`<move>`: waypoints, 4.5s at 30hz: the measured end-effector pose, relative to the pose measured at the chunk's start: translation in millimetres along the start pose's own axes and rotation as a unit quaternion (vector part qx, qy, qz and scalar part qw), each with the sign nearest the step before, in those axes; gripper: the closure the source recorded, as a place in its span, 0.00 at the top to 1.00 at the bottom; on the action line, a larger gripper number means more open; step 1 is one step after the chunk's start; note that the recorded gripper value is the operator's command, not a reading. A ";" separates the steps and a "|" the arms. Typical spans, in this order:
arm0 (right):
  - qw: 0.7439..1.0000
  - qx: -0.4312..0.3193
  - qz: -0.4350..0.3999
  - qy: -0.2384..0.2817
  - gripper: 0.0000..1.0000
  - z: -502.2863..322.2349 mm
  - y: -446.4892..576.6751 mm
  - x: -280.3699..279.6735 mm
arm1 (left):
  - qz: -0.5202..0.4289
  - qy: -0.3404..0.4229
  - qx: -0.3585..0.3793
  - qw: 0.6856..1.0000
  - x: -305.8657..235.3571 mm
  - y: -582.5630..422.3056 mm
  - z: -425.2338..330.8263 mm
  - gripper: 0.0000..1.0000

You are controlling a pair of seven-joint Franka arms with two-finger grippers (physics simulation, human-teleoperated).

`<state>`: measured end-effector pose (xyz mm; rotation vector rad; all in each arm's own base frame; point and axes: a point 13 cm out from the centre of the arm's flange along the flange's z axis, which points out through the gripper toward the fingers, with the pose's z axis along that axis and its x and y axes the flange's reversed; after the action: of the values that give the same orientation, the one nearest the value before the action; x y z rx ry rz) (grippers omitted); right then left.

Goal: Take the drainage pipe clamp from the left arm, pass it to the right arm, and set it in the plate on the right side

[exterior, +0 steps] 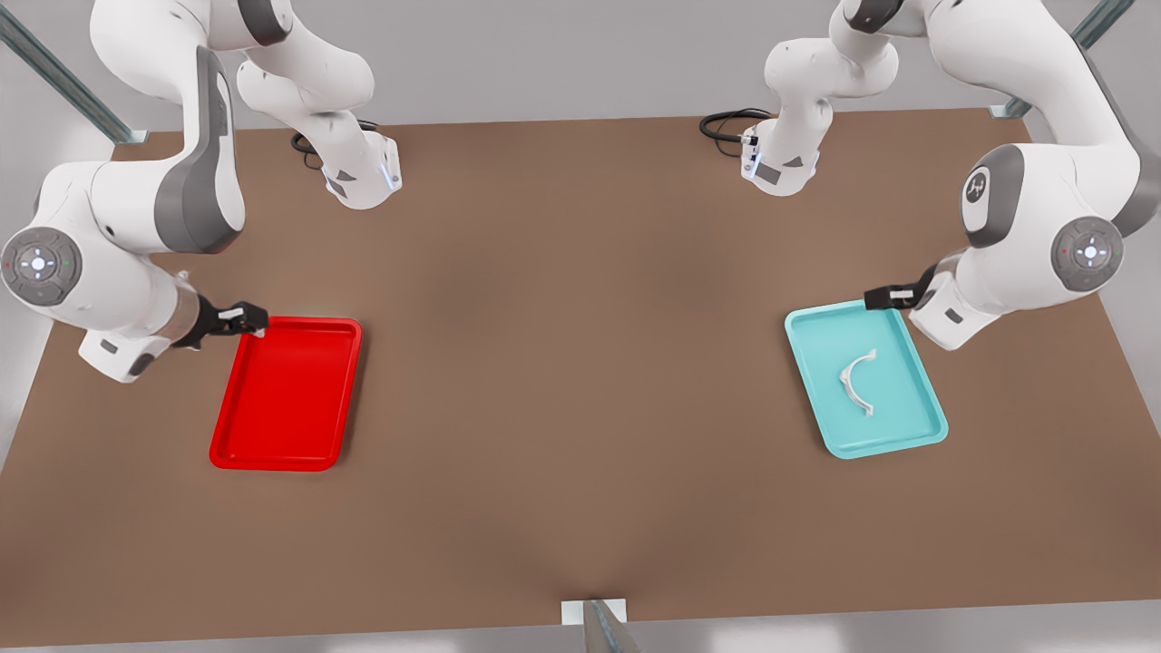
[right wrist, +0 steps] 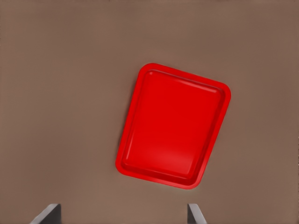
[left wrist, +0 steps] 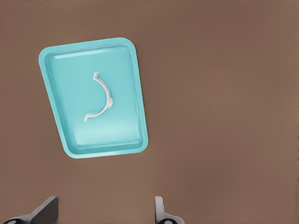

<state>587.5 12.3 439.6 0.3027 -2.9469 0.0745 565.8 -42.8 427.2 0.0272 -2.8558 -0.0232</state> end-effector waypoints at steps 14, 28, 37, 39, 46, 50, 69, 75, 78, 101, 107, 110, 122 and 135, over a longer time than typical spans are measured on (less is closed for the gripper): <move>0.999 0.010 -0.026 -0.034 1.00 -2.2 -6.0 -17.8 | -0.081 0.055 0.006 0.995 -121.6 68.6 309.1 1.00; 0.999 0.012 -0.040 -0.032 1.00 2.0 -6.6 -18.7 | -0.184 -0.013 0.012 0.983 -130.0 93.0 361.6 0.70; 0.999 0.012 -0.045 -0.029 1.00 5.2 -6.6 -18.3 | -0.219 -0.051 0.018 0.974 -147.9 94.4 357.2 0.68; 0.998 0.012 -0.046 -0.028 1.00 5.8 -6.6 -18.6 | -0.224 -0.057 0.019 0.973 -150.0 94.6 357.9 0.51; 0.998 0.012 -0.048 -0.027 1.00 6.9 -6.7 -18.5 | -0.239 -0.069 0.022 0.968 -155.6 95.1 355.8 0.46; 0.998 0.012 -0.050 -0.027 1.00 7.1 -6.8 -18.4 | -0.246 -0.069 0.023 0.967 -156.7 94.9 358.8 0.46; 0.998 0.012 -0.055 -0.025 1.00 8.0 -4.7 -18.7 | -0.222 -0.097 0.048 0.969 -159.3 -37.8 235.6 0.21; 0.998 0.012 -0.057 -0.023 1.00 9.2 -3.5 -18.9 | -0.216 -0.096 0.067 0.969 -163.5 -212.5 173.8 0.21; 0.998 0.011 -0.059 -0.022 1.00 10.8 -1.5 -19.9 | -0.251 -0.079 0.074 0.962 -144.4 -278.8 172.7 0.21; 0.957 -0.154 -0.234 -0.075 1.00 149.8 415.0 -102.3 | -0.641 -0.018 0.226 0.733 -127.2 -471.2 162.0 0.21; 0.954 -0.168 -0.224 -0.108 1.00 153.9 440.0 -115.6 | -0.677 0.002 0.230 0.700 -124.1 -479.9 167.3 0.21; 0.954 -0.170 -0.220 -0.117 1.00 157.5 444.8 -120.4 | -0.691 0.007 0.231 0.685 -124.9 -480.1 167.0 0.21; 0.959 -0.160 -0.196 -0.129 1.00 185.9 431.4 -140.3 | -0.729 0.023 0.233 0.643 -125.7 -480.1 164.9 0.21; 0.960 -0.156 -0.192 -0.130 0.77 220.1 442.5 -149.5 | -0.749 0.031 0.236 0.618 -126.4 -481.5 163.9 0.21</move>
<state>602.7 459.7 182.2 0.8833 -3.0198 -0.5119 648.8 -519.3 225.4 2.2946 -1.7696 0.3597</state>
